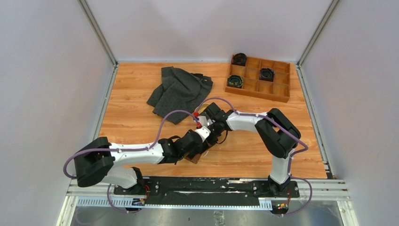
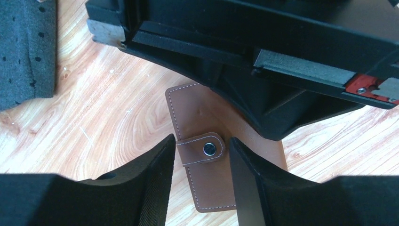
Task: Put the credit cards into the card holder
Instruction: Open the card holder at the center of the board.
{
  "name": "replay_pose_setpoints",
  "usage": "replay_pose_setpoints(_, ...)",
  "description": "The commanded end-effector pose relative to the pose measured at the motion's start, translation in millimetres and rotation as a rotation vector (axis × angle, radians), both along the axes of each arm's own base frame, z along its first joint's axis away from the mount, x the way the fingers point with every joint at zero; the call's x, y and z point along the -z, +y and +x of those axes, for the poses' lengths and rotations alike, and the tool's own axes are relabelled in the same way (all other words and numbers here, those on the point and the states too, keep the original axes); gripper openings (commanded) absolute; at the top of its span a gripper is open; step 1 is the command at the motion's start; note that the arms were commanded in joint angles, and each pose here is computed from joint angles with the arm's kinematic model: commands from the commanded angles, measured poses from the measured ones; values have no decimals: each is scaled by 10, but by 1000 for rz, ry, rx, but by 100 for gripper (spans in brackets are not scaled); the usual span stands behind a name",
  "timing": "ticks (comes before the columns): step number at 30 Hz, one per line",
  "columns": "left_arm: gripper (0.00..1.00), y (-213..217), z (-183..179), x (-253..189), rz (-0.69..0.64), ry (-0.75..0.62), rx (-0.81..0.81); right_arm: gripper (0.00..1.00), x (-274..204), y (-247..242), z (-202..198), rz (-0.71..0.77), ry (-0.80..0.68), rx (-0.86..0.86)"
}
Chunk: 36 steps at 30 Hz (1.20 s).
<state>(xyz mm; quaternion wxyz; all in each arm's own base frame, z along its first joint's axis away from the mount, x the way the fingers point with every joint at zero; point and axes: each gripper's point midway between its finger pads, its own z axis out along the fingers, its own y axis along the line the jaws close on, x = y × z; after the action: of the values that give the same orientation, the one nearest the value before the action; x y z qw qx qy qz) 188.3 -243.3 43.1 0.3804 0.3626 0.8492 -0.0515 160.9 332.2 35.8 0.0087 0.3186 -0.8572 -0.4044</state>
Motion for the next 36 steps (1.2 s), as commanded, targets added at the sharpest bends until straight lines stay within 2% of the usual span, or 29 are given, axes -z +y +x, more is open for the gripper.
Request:
replay_pose_setpoints(1, 48, 112, -14, 127, 39, 11, -19, 0, 142, -86, 29, -76, -13, 13)
replay_pose_setpoints(10, 31, 255, -20, 232, 51, 52, -103, 0, 185, -123, 53, -98, -21, 21)
replay_pose_setpoints(13, 23, 302, -9, 237, 45, 64, -128, 0, 230, -156, 75, -126, -32, 26)
replay_pose_setpoints(15, 13, 318, 0, 232, 40, 70, -139, 0, 273, -191, 92, -153, -37, 31)
replay_pose_setpoints(17, 10, 320, -6, 226, 33, 75, -143, 0, 302, -214, 111, -168, -39, 36)
replay_pose_setpoints(22, 0, 327, -6, 219, 22, 84, -147, 0, 125, -123, 86, -87, -27, 4)
replay_pose_setpoints(29, 0, 371, -20, 136, -40, 77, -191, 2, -317, -7, 182, 66, -57, -17)
replay_pose_setpoints(36, 0, 375, -41, 15, -139, 59, -219, 7, -510, 184, 324, 147, 2, 5)
